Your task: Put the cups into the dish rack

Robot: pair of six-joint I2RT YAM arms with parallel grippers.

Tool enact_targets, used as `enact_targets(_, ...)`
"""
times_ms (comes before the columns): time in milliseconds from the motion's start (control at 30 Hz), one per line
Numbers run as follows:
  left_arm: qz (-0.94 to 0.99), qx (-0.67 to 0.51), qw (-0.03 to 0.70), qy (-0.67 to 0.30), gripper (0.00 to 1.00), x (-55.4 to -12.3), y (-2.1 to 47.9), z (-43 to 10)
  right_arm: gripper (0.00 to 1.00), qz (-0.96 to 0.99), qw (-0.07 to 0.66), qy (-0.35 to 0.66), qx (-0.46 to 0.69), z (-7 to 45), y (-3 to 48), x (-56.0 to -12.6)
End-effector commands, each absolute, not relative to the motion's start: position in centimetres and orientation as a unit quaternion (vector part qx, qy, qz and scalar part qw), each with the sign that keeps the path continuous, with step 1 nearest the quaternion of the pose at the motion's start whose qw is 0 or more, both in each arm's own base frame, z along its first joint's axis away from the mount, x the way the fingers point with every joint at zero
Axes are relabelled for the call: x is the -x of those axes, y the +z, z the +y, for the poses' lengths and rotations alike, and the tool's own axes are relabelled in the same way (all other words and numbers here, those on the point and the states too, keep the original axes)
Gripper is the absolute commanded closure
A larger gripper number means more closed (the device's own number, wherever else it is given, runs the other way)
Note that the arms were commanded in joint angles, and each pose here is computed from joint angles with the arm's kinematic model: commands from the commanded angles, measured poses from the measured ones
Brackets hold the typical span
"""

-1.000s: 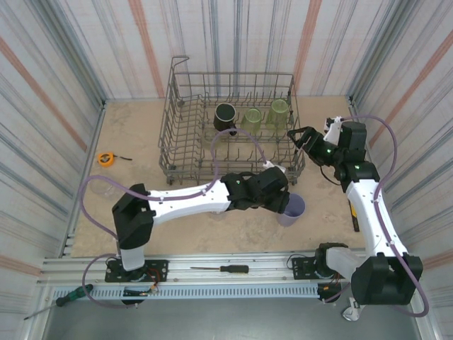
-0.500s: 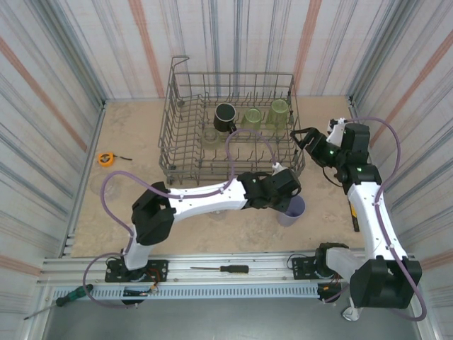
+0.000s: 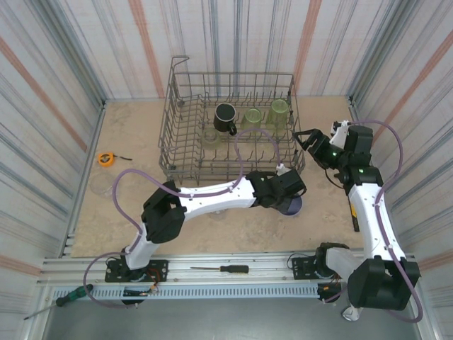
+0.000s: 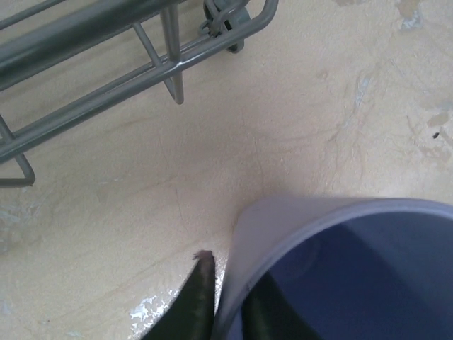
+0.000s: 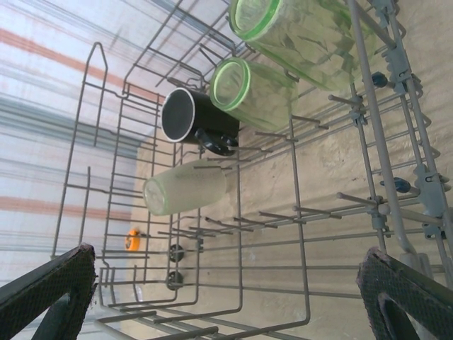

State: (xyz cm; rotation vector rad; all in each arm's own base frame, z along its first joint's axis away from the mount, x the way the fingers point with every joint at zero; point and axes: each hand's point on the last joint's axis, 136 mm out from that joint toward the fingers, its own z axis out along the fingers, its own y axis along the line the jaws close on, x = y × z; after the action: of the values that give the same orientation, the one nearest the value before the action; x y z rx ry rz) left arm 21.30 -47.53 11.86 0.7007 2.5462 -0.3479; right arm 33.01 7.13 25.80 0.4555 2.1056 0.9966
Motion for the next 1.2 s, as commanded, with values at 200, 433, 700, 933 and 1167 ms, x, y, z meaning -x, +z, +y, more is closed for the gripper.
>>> enact_targets(200,0.931,-0.261,0.239,-0.091,1.0,-21.2,11.4,-46.3,0.01,0.812,0.38,0.404,-0.181,7.2,26.7,-32.5)
enact_targets(433,0.927,-0.259,0.252,-0.102,1.0,-21.2,13.3,-46.1,0.01,0.812,0.38,0.404,-0.18,7.2,26.9,-32.3)
enact_targets(700,0.924,-0.259,0.26,-0.109,1.0,-21.2,14.6,-45.7,0.01,0.81,0.382,0.406,-0.18,7.3,27.4,-32.2)
enact_targets(933,0.92,-0.262,0.271,-0.112,1.0,-21.2,16.3,-45.3,0.01,0.812,0.378,0.405,-0.182,7.2,27.1,-32.1)
enact_targets(1167,0.911,-0.275,0.277,-0.136,1.0,-20.9,18.6,-45.7,0.01,0.813,0.377,0.404,-0.183,7.2,27.0,-32.1)
